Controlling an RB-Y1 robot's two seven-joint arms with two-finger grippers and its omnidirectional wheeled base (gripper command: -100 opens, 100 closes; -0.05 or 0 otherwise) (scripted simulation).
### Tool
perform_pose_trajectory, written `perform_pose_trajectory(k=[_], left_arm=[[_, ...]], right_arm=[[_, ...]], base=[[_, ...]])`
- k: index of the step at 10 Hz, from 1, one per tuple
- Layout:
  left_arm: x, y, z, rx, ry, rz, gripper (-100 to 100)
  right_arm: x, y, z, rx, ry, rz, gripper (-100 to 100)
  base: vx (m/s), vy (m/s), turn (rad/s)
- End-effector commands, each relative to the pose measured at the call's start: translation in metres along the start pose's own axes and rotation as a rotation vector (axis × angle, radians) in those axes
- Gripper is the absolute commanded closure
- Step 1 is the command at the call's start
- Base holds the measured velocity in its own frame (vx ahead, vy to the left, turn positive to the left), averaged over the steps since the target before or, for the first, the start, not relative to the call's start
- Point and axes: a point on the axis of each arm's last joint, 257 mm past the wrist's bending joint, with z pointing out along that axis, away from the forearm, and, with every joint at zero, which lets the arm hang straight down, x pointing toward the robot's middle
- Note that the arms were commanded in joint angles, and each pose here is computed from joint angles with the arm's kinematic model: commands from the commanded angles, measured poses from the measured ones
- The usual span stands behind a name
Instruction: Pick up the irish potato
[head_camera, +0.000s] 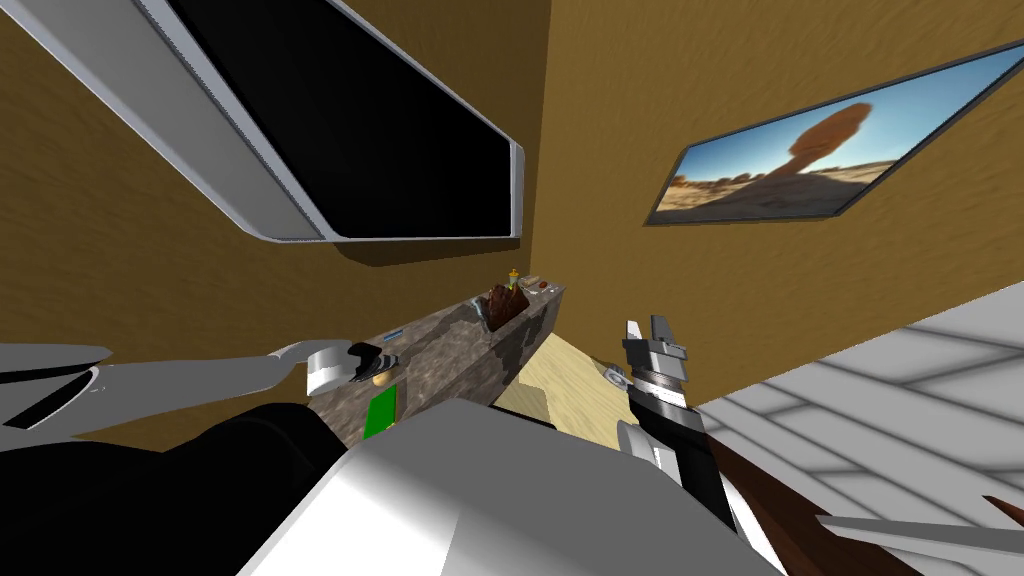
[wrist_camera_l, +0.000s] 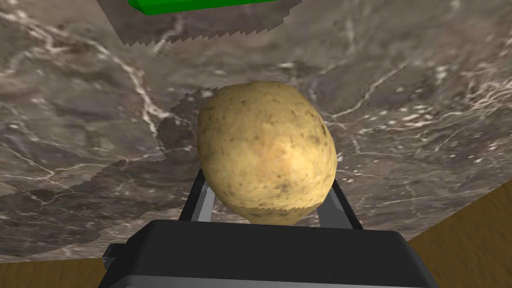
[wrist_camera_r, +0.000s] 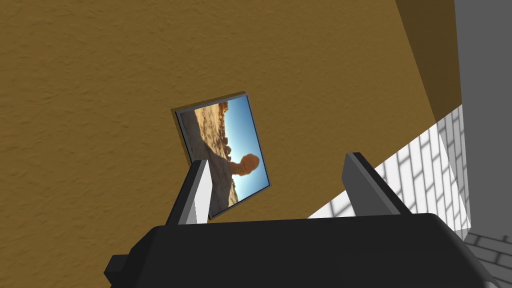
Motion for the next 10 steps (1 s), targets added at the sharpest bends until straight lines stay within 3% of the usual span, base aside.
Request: perform_pose_trajectory(k=[1,4,5,6,9,10], left_arm=[[0.0,0.0,0.0,0.0,0.0,0.0,100],[0.0,-0.001,0.0,0.001,-0.001,0.0,100],[0.0,-0.001,0.0,0.001,-0.001,0.0,0],[-0.006,-0.008,-0.005,0.006,0.001,0.005,100],[-0.009,-0.013,-0.009,0.008,0.003,0.01,100],[-0.009,-0.013,-0.01,0.008,0.003,0.01,0]], right_arm=[[0.0,0.0,0.0,0.0,0.0,0.0,0],[0.0,0.0,0.0,0.0,0.0,0.0,0],[0.0,0.0,0.0,0.0,0.0,0.0,0],[0.0,0.0,0.0,0.0,0.0,0.0,0],[0.0,0.0,0.0,0.0,0.0,0.0,0],[0.0,0.0,0.0,0.0,0.0,0.0,0]], base=[[0.0,0.0,0.0],[0.0,0.0,0.0],[0.0,0.0,0.0],[-0.018,-0.005,0.069],[-0.021,-0.01,0.036],[0.0,0.0,0.0]])
